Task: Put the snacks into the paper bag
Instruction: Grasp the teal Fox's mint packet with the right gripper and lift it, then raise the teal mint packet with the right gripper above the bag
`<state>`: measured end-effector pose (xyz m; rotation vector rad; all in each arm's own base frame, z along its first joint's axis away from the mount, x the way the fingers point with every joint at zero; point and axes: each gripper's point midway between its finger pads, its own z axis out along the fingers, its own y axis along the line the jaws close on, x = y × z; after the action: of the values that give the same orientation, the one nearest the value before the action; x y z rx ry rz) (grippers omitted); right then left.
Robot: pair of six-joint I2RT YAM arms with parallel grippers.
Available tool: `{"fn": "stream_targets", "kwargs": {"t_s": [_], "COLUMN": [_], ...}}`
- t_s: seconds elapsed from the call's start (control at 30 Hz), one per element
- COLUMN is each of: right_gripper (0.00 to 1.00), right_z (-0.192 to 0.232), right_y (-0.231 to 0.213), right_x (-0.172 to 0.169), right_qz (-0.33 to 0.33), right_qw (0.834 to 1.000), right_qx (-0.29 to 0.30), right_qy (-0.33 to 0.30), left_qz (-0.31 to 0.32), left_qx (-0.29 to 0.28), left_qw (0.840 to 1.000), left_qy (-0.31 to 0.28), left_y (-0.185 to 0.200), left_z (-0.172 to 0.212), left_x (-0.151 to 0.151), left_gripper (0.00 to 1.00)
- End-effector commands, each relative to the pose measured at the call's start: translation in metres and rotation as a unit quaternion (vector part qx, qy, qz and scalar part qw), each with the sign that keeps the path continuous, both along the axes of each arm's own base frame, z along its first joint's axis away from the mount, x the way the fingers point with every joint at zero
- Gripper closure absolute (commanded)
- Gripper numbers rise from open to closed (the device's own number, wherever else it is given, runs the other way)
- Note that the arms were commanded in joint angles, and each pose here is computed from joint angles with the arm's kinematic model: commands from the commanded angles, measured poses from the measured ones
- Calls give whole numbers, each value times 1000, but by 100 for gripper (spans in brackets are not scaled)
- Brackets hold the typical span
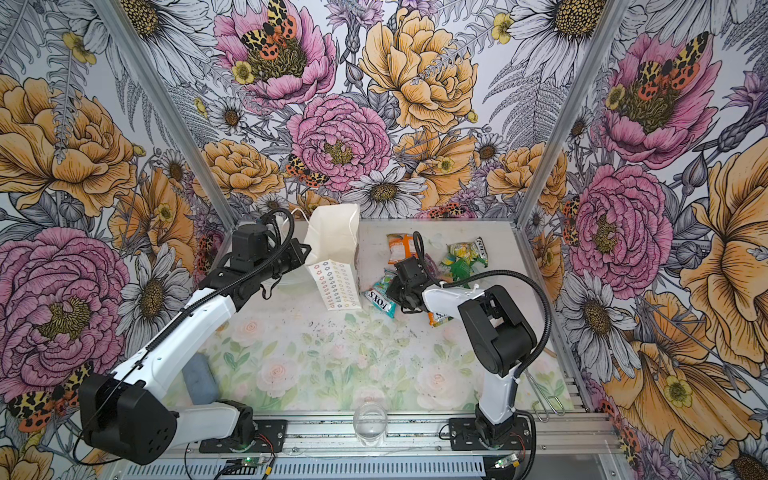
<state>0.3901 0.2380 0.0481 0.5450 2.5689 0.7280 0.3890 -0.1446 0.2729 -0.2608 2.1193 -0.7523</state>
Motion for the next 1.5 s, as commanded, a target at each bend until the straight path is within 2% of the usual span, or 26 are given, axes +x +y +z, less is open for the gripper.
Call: {"fn": "stream_targets", "kwargs": {"t_s": [0.0,0.1,0.37,0.77,1.0,1.47], "right_gripper": [81,90,100,100,100,100], "right_z": [-2,3,23,73,109,228], "right_y": [-9,-9,-16,-31,-31,-52], "right_x": [-9,-10,-14,-12,-10,-3], "right_qz": [0,6,13,42,64,74], "right_qw": [1000,1000,997,987,980,954], "right_qx": [-25,-28,-61,-125,-136,-165], "right_qy": [0,-9,-35,-91,-127,-240], "left_qz": [-1,1,7,-2,-8,-30], "left_qx": [-13,-16,-30,-35,-38,-39], "left_qw": [1000,1000,1000,999,999,999], "left_qy": [-9,-5,1,5,-1,-7], "left_y": [1,1,0,-8,-15,-36], "left_z": [5,3,4,5,12,20], "left_x": [1,1,4,5,6,8], "left_gripper": [100,100,100,100,100,100]}}
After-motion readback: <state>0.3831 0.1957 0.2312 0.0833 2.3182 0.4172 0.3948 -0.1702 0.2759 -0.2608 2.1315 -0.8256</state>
